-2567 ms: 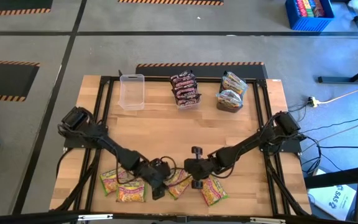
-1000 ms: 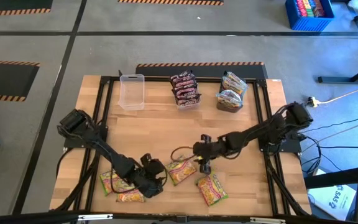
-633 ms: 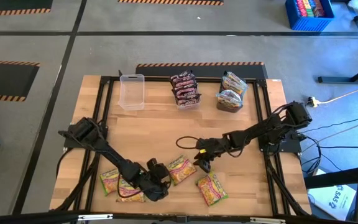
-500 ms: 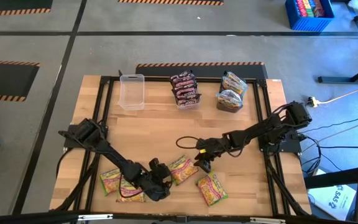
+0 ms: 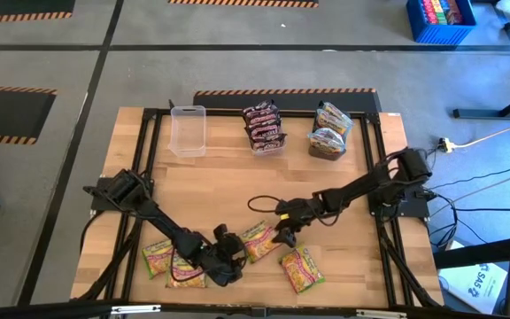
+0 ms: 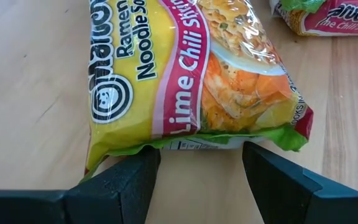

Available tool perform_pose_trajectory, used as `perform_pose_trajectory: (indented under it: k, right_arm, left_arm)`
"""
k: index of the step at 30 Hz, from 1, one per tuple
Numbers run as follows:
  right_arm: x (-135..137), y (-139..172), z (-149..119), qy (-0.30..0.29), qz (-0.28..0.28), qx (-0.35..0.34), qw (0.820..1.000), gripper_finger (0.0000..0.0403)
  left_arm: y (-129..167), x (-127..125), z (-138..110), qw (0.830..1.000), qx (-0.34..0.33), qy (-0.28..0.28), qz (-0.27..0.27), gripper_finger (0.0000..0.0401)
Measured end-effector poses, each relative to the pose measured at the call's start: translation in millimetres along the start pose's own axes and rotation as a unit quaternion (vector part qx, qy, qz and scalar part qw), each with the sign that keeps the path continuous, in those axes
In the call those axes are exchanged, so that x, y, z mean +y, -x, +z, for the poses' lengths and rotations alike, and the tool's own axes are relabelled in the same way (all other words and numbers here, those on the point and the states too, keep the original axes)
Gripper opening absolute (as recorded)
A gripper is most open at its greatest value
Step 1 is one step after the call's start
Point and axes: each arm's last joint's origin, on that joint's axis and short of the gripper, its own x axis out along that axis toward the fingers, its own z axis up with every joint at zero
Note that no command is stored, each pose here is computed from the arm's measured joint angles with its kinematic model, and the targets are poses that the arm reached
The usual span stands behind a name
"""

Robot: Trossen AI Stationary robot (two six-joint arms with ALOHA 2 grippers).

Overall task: Sort Maruchan noodles
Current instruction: Put the green noodle pack into the left transparent bin

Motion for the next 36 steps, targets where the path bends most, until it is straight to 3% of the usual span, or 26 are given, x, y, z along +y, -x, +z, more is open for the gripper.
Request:
perform_pose_trajectory:
  k: [14, 22, 33, 36]
  right_arm:
    - [4.4, -13.7, 2.2, 0.03, 0.072, -0.053, 0.996, 0.0276]
    - [26.0, -7.5, 13.3, 0.096, 0.168, -0.117, 0.974, 0.0224]
    - [22.2, -10.8, 13.2, 0.128, 0.127, -0.11, 0.977, 0.0105]
    - [21.6, -11.1, 12.7, 0.14, 0.123, -0.108, 0.977, 0.0094]
  left_arm:
    - [-3.0, 1.7, 4.3, 1.0, -0.006, 0.001, -0.001, 0.0231]
    - [-0.1, 2.9, 9.2, 0.999, -0.033, -0.007, 0.013, 0.0231]
    - [12.6, -0.9, 21.1, 0.999, -0.024, -0.011, -0.021, 0.0231]
    - [21.6, -2.7, 22.6, 0.999, -0.012, -0.022, -0.034, 0.0231]
